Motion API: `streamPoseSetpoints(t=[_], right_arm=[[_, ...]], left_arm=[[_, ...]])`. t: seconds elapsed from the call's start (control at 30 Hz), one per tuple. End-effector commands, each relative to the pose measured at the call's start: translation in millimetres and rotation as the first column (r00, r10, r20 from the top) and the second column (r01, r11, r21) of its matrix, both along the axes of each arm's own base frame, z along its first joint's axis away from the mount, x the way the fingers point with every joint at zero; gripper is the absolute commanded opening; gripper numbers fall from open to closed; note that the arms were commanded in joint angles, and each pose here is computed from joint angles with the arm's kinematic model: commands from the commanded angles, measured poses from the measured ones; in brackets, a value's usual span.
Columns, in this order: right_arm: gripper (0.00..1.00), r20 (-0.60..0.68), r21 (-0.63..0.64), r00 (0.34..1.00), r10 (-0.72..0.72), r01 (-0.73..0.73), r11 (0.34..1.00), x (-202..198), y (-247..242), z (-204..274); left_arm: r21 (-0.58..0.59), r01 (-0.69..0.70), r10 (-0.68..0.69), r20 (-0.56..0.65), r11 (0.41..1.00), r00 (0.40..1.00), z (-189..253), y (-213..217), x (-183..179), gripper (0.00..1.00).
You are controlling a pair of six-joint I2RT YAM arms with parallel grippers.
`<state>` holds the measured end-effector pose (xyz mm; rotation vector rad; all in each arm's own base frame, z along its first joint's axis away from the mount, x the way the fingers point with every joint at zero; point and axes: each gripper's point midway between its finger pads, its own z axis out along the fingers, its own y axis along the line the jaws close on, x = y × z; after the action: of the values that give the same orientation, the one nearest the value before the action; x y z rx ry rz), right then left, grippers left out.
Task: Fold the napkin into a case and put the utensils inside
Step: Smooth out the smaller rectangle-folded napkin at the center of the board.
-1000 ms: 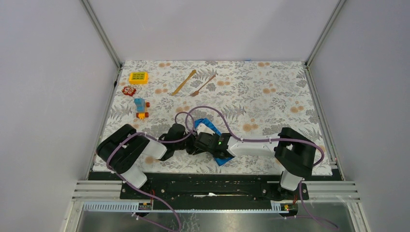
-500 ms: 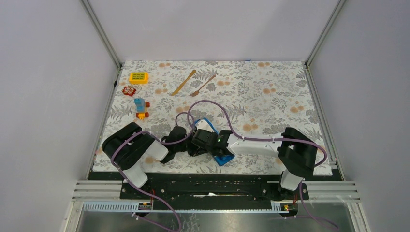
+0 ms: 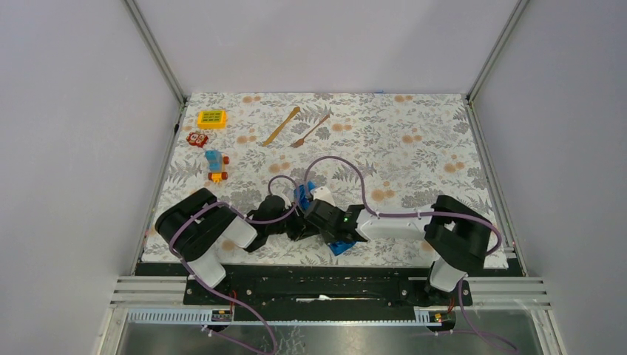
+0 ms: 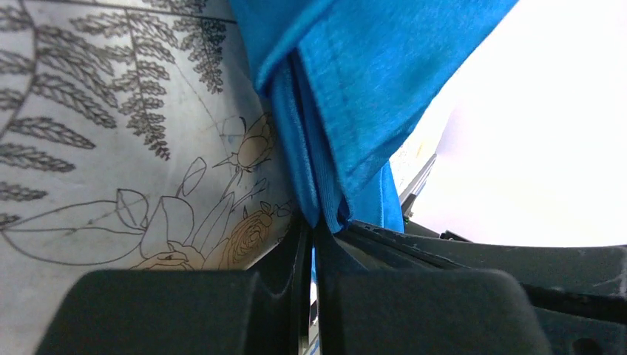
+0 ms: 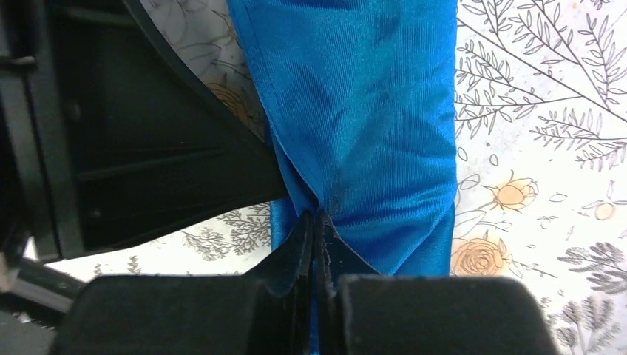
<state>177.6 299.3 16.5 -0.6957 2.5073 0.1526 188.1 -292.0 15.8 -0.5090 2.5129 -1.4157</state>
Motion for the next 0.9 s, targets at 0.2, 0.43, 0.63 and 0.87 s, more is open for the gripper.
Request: streamPoseSetpoints(t=[0.2, 0.43, 0.63, 0.87], right_arm=[[0.00, -0.128, 0.255, 0.988, -0.085, 0.115, 0.960, -3, 0, -19], [0.04, -0.150, 0.278, 0.984, -0.097, 0.137, 0.951, -4, -5, -20], [0.04, -0.160, 0.287, 0.983, -0.089, 0.132, 0.949, -7, -5, -19], [0.05, -0.161, 0.299, 0.984, -0.075, 0.121, 0.947, -6, 0, -16]], left_arm=[[0.135, -0.016, 0.012, 0.029, 0.991, 0.999, -15, 24, -7, 0.21], [0.142, -0.026, 0.005, 0.146, 0.990, 0.989, 25, 51, 14, 0.19], [0.094, 0.017, -0.045, 0.302, 0.995, 0.952, 99, 34, 62, 0.11], [0.076, 0.078, -0.094, 0.251, 0.994, 0.963, 74, 4, 95, 0.02]])
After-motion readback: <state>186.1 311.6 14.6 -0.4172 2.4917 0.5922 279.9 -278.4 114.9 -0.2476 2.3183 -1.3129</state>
